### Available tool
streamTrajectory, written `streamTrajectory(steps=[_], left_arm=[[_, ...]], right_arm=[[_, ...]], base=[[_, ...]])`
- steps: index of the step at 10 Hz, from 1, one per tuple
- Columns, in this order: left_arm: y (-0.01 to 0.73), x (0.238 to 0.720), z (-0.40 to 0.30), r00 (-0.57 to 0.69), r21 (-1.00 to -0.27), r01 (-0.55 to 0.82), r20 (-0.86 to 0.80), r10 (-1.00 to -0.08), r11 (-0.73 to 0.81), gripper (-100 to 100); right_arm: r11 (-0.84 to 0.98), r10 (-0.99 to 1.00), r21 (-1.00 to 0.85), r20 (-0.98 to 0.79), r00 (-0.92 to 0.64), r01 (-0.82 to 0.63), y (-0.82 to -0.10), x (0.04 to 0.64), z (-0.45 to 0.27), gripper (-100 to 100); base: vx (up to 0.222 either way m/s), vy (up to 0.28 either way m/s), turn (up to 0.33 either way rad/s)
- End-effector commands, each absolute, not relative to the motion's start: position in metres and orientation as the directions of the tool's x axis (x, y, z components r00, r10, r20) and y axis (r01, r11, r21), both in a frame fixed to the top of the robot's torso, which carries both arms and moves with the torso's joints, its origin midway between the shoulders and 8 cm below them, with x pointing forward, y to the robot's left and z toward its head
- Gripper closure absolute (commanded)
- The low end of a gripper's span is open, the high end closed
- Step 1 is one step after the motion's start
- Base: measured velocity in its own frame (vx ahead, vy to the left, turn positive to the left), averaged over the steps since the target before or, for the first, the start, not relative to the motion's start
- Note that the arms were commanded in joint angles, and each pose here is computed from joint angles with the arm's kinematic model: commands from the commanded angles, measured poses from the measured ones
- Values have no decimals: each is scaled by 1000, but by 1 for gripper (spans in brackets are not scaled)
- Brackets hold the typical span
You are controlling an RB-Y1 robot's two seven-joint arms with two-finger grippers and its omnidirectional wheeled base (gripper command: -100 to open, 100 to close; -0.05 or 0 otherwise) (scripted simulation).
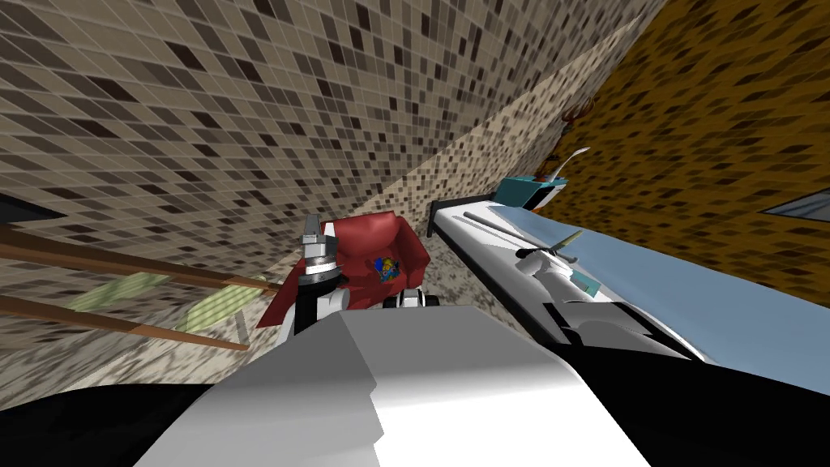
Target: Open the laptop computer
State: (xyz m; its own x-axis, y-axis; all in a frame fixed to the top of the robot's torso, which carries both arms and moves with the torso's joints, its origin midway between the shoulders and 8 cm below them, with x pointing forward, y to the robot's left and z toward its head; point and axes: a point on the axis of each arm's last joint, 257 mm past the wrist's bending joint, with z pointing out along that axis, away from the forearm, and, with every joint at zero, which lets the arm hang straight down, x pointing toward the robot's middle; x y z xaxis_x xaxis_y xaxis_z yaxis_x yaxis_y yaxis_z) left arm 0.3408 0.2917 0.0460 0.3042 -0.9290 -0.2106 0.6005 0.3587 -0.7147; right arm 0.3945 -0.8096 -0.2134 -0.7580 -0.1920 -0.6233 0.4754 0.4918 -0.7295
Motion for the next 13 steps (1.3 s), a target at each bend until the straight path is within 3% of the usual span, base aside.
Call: streamTrajectory(steps=[1,8,13], left_arm=[[292,341,46,304,-715,601,-211,-929,359,0],[292,341,46,304,-715,600,-211,-929,359,0],[292,341,46,304,-715,600,-211,-929,359,0]], right_arm=[[391,-166,-796,-555,-815,463,-845,362,-187,-100],[262,-94,-863,-468,-879,432,-888,310,-149,-100],[263,-96,-863,-468,-878,431,-887,313,-149,-100]], base=[[8,35,159],[8,16,72],[11,-26,3]])
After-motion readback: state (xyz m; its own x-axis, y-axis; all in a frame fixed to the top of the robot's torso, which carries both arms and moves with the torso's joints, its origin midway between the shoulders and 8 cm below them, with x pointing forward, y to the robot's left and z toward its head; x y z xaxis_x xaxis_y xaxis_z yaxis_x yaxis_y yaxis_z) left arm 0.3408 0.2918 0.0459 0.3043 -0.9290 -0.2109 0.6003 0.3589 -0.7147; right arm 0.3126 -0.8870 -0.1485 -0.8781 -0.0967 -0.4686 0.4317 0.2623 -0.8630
